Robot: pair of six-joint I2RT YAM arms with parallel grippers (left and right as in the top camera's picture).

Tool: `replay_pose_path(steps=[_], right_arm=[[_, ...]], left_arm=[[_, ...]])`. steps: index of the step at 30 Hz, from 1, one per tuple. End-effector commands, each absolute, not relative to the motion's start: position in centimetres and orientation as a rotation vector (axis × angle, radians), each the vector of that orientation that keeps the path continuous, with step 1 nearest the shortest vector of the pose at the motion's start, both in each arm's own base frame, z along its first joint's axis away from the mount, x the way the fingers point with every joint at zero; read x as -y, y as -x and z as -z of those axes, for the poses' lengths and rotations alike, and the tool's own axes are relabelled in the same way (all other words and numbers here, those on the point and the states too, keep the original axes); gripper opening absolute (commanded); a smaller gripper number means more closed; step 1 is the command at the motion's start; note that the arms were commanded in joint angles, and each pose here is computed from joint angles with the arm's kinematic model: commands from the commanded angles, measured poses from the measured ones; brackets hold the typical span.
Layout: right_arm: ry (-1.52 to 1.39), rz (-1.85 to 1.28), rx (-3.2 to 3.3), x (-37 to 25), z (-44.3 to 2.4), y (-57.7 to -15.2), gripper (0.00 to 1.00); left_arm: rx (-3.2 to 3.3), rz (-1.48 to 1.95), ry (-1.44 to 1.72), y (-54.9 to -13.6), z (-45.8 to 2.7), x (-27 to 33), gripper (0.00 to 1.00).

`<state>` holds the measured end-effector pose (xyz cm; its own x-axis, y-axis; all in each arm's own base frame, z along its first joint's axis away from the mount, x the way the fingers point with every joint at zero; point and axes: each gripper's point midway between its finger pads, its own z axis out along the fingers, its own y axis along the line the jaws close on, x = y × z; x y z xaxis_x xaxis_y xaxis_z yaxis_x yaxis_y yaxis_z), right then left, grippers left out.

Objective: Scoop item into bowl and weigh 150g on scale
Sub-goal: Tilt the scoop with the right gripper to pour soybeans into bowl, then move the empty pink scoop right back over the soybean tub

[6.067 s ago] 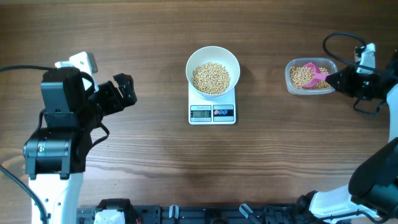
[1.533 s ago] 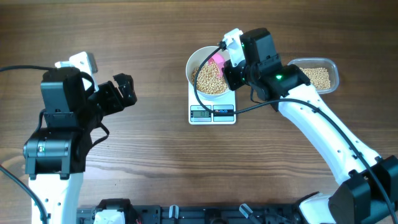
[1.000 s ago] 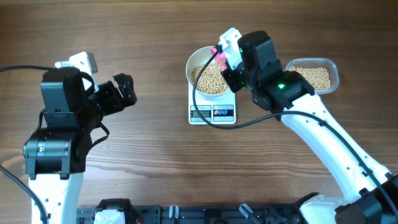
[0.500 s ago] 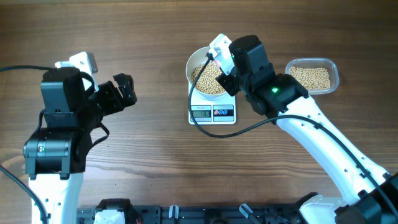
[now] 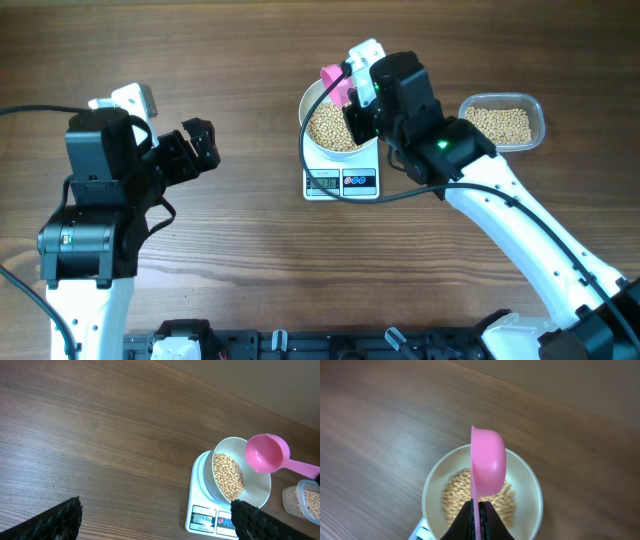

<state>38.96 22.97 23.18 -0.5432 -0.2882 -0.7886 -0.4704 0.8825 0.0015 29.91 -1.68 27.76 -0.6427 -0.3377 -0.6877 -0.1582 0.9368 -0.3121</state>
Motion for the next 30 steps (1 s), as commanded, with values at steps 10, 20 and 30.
replay_pose_path(steps=[10,20,30], right_arm=[[-0.130,-0.299,-2.111,-7.6,-30.1,-41.5,0.04],[0.142,0.102,-2.318,0.6,-26.1,-38.3,0.04],[0.168,0.346,-2.547,3.7,-19.7,-38.4,0.04]], left_arm=[[-2.259,0.265,0.342,-30.1,-28.4,1.4,1.00],[-2.260,0.266,0.342,-30.1,-28.4,1.4,1.00],[-2.260,0.266,0.342,-30.1,-28.4,1.4,1.00]])
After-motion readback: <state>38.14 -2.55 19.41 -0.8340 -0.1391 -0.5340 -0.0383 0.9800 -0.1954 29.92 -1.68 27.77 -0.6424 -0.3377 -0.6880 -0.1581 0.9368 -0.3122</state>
